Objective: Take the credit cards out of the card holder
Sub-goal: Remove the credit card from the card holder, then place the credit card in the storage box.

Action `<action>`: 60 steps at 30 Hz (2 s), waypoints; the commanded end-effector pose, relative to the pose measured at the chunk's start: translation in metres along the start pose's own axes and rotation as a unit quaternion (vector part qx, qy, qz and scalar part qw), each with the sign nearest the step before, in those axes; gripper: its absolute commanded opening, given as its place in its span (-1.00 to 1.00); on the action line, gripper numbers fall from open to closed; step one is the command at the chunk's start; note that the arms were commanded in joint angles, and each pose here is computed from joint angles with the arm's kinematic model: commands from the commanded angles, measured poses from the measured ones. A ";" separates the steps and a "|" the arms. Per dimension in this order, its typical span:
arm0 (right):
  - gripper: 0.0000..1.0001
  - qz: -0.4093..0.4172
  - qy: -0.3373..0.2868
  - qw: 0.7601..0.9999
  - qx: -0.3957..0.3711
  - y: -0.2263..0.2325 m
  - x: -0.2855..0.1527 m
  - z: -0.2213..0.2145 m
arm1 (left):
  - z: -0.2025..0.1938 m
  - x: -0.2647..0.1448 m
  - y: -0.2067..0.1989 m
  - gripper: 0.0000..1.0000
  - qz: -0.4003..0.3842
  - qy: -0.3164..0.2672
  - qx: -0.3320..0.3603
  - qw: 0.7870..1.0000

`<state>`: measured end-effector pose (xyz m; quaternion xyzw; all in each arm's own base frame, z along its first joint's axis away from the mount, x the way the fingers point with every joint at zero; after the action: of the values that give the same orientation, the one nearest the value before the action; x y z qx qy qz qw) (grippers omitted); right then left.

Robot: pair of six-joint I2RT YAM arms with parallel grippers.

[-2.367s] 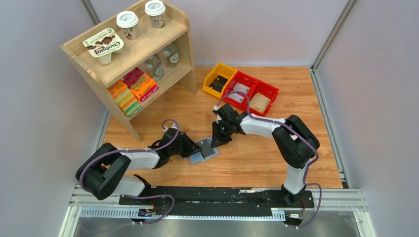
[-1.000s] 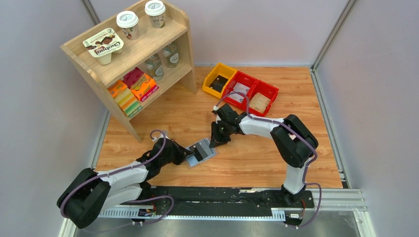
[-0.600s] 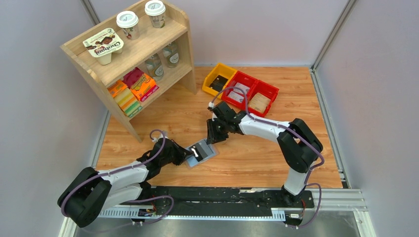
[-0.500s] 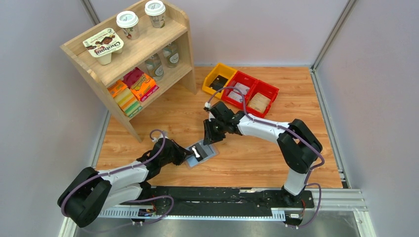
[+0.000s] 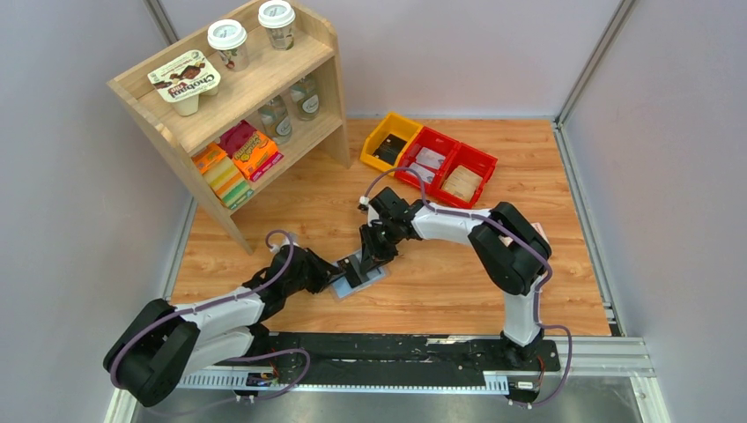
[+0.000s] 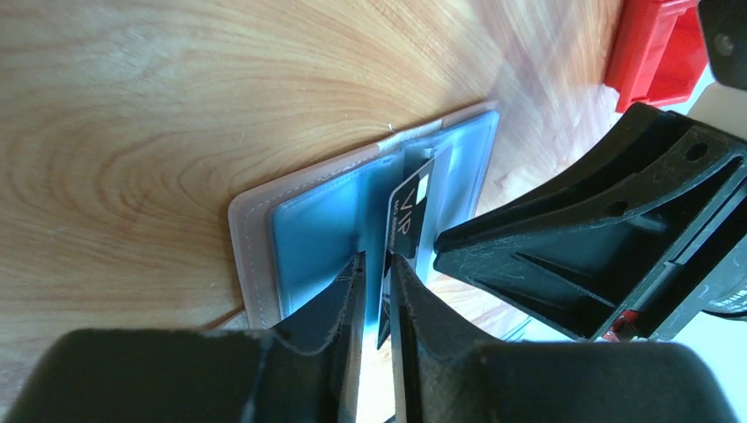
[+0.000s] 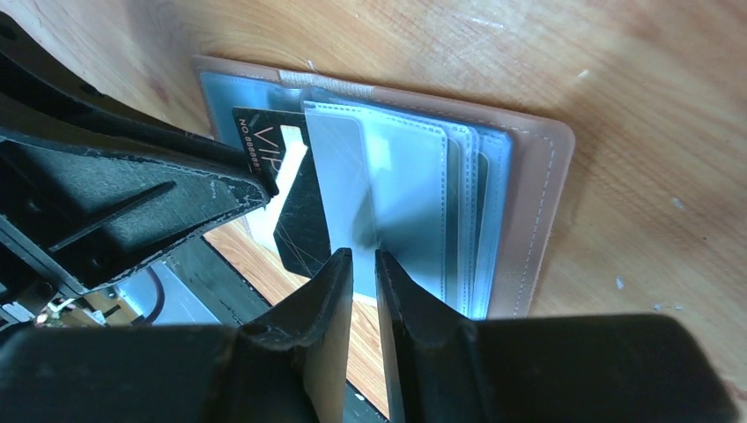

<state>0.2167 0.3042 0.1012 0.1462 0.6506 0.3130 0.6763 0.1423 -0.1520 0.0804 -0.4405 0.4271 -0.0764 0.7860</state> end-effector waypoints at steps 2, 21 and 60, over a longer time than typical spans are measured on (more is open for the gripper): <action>-0.53 -0.038 0.026 0.999 0.000 -0.020 0.005 -0.003 | 0.006 0.001 0.001 -0.36 -0.007 -0.001 0.019 1.000; -0.54 -0.042 0.030 0.999 -0.010 -0.024 0.005 -0.004 | 0.030 0.025 -0.006 -0.42 -0.058 0.073 0.048 0.995; 0.17 0.122 -0.326 0.934 0.082 0.043 -0.125 0.021 | 0.073 -0.062 -0.084 -1.00 -0.204 -0.170 0.026 0.964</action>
<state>0.2389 0.2638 0.1832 0.2331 0.5058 0.2525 0.7912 0.1652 -0.1222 0.1551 -0.4595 0.2658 -0.1456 0.8349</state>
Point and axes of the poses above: each gripper's point midway between its finger pads, its own x axis out along the fingers, its own y axis along the line the jaws close on, z = x × y, the point moved 9 cm from there along -x, back along the fingers, and after that the axes turned 7 degrees about x, right-handed, at the moved point
